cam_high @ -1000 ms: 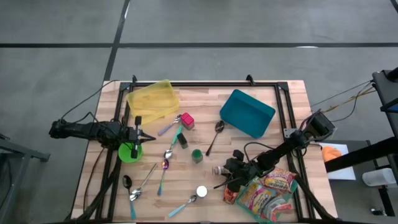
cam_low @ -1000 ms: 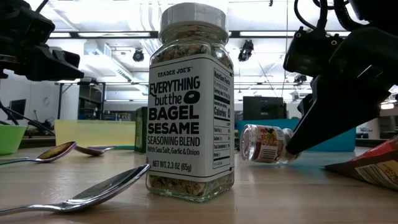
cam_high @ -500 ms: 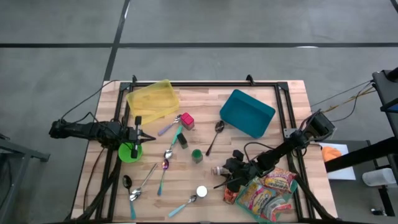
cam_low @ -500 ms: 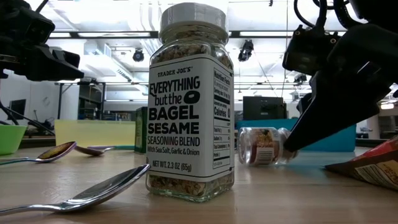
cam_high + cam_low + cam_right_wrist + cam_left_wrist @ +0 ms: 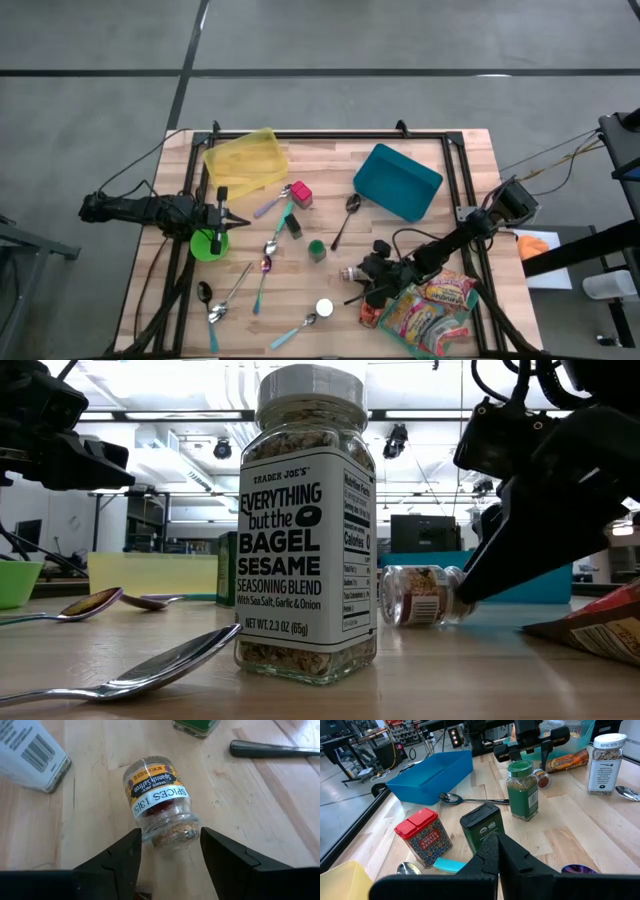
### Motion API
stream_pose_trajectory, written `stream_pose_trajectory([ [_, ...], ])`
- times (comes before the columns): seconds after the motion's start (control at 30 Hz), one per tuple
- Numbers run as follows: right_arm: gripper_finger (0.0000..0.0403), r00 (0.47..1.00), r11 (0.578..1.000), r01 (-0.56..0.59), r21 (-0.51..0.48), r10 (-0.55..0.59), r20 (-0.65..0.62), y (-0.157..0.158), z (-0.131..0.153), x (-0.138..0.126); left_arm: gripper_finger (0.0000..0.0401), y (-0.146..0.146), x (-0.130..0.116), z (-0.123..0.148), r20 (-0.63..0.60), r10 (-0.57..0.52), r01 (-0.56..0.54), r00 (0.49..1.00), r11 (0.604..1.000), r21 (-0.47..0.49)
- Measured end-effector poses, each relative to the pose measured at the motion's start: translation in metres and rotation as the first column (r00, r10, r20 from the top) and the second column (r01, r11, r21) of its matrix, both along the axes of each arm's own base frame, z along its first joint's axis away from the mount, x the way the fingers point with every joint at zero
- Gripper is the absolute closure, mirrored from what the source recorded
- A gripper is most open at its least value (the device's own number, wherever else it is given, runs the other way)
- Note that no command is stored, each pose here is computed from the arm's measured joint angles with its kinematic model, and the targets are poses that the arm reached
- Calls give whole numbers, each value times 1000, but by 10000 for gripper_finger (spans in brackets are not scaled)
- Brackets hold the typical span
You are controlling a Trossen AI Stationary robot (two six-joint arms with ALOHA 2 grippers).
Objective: Pick & Place Food Item
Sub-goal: Put the brown seasoning bottle into the blue bin
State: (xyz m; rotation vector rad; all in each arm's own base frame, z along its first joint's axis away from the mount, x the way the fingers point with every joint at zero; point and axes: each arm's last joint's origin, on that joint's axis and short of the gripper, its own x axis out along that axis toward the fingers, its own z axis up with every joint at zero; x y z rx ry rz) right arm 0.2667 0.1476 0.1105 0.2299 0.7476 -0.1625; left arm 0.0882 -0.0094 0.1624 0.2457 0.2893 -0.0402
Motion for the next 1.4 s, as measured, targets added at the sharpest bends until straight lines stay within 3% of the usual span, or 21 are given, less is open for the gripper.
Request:
stream_pose_trajectory([
  [0.23,195,999,999,-30,-32,31,14,0,-1,-1,401,0,0,0,0,0,0,1000,1000,0],
  [0.57,92,981,990,-131,-47,137,140,-4,-10,-14,401,0,0,0,0,0,0,1000,1000,0],
  [0.83,85,932,980,-197,-32,198,303,-13,-13,-29,401,0,0,0,0,0,0,1000,1000,0],
  [1.4,85,955,971,-239,-23,239,173,-20,-11,-8,401,0,0,0,0,0,0,1000,1000,0],
])
